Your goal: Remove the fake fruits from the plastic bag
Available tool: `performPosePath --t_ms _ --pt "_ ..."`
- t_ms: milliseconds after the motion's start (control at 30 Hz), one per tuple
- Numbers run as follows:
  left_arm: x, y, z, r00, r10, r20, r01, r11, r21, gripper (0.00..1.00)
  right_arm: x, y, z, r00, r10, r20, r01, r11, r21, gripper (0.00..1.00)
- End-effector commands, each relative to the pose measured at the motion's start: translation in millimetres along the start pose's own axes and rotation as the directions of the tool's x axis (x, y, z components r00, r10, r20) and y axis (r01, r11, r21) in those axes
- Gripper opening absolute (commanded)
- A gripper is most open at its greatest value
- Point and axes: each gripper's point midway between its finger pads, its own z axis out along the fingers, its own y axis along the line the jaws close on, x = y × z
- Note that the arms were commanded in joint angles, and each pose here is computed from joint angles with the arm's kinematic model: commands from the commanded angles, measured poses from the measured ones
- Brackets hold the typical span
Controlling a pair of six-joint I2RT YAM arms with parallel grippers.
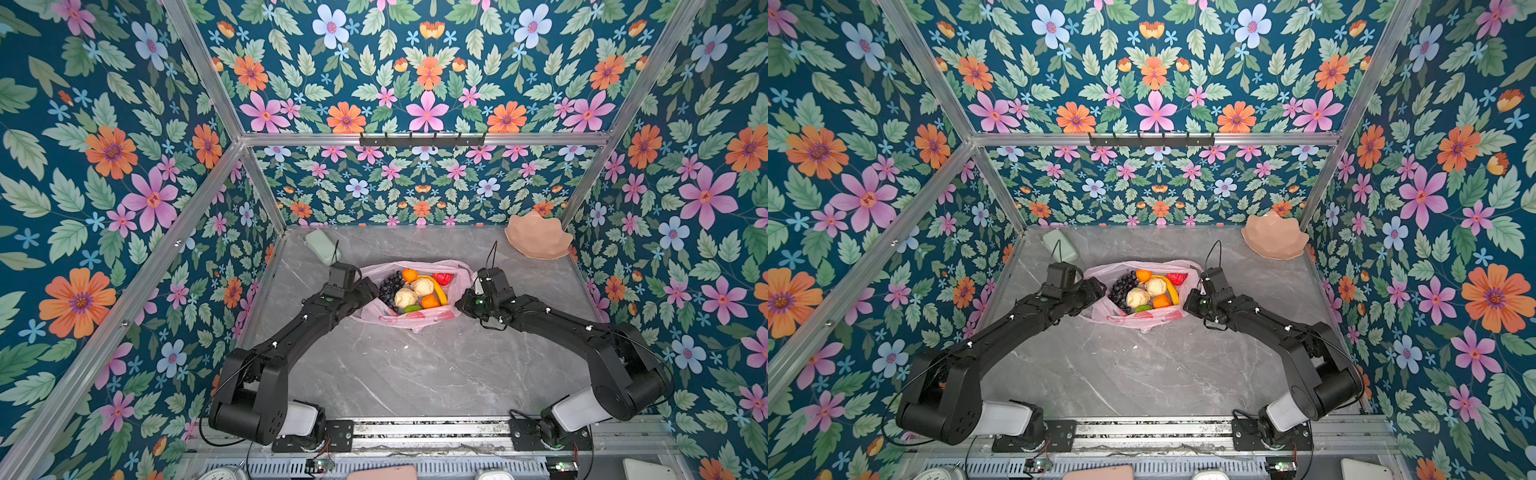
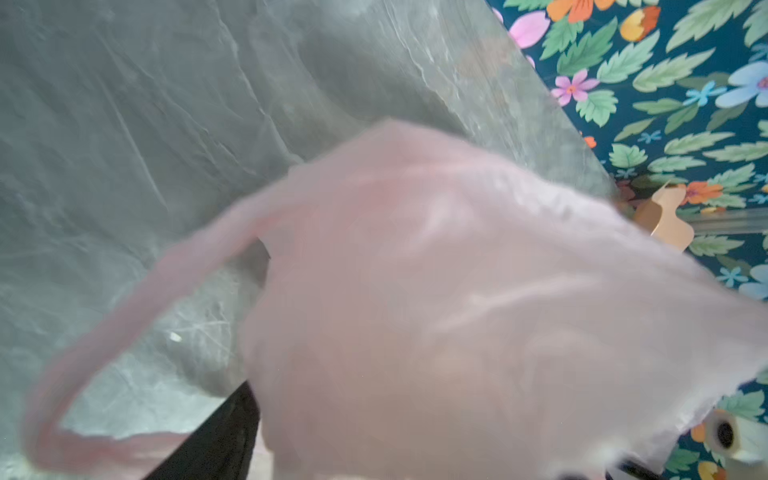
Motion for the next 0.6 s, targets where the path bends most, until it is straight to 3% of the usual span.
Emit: performPosePath --t_ms 0,133,200,367,500,567 --pt "10 13 6 1.000 -0.006 -0.009 0.006 0.998 -0.055 0.82 1 -4 -1 1.000 -0.008 0.005 0.007 1.000 0.025 0.00" --pt "30 25 25 0.997 -0.015 -0.079 0.009 0.997 -0.072 0.76 7 -8 3 1.000 0.005 -0.012 -0.004 1.000 0.023 0.00" --pt "37 28 28 0.996 -0.011 -0.086 0.007 0.999 -0.050 0.63 10 -12 4 1.000 0.011 -0.018 -0.011 0.999 0.033 0.00" --pt "37 60 26 0.996 -0.045 -0.072 0.041 0.998 -0.055 0.14 9 -37 1 1.000 0.017 0.007 -0.017 0.993 0.120 0.00" --pt "35 75 23 0.998 -0.042 -0.055 0.039 0.998 -0.048 0.03 -3 -34 -8 0.997 -0.065 0.033 0.059 0.986 0.158 0.01" --pt "33 72 23 0.998 -0.006 -0.062 0.003 0.999 -0.046 0.00 -12 -23 -18 0.990 -0.136 0.048 0.128 0.980 0.151 0.20"
